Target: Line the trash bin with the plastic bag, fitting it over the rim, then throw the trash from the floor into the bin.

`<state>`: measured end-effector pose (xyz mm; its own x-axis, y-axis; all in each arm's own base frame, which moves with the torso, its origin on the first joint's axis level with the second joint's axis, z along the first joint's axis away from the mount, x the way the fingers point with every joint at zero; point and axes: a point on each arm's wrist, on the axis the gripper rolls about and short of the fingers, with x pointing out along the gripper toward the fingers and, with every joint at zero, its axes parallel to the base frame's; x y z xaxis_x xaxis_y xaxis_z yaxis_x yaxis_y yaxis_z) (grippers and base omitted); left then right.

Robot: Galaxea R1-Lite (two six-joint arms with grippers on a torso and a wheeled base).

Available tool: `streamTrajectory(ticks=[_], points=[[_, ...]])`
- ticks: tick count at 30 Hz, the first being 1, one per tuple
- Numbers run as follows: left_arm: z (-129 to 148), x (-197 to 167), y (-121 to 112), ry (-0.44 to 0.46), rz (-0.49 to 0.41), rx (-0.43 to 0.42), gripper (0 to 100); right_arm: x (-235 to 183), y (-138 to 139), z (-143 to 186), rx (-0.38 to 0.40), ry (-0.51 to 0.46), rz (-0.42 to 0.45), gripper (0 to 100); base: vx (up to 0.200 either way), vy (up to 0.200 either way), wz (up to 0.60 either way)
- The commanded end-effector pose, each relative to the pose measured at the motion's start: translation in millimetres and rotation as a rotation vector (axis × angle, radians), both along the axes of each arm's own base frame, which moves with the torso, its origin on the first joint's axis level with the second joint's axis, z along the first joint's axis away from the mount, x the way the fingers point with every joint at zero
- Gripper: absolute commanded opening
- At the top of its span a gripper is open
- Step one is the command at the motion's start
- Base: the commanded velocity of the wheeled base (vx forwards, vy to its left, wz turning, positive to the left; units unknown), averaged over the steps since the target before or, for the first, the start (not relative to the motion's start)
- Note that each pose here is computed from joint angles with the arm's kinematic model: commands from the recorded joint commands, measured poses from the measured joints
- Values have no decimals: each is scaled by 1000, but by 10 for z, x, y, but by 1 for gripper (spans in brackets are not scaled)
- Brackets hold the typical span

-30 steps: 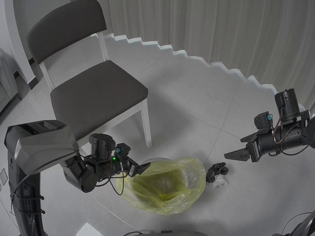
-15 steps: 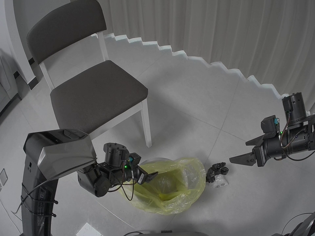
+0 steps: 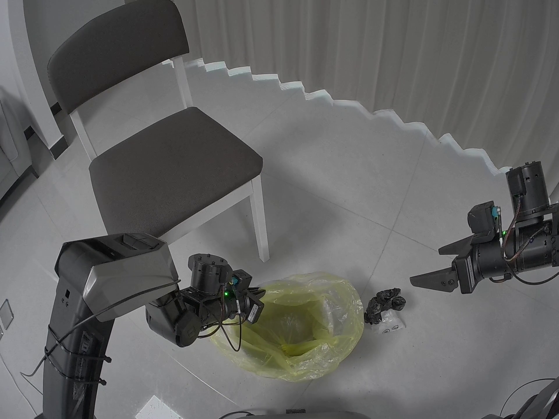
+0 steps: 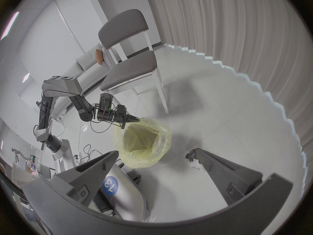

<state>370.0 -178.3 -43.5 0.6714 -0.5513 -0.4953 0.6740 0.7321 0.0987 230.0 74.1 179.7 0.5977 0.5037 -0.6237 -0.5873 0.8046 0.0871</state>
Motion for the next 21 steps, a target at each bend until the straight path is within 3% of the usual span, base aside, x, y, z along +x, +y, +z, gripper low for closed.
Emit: streamTrajectory(ticks=[1, 8, 14, 21], points=[[62, 52, -10, -22, 8, -19, 0, -15, -7, 42, 5, -16, 0, 100, 0, 0, 0], [397, 234, 50, -90, 89, -104, 0, 12, -23, 40, 5, -14, -11, 100, 0, 0, 0], [569, 284, 143, -123, 114, -121, 0, 28, -34, 26, 3, -11, -16, 100, 0, 0, 0], [448, 308, 134, -102, 116, -114, 0, 24, -35, 6, 1, -3, -16, 100, 0, 0, 0]])
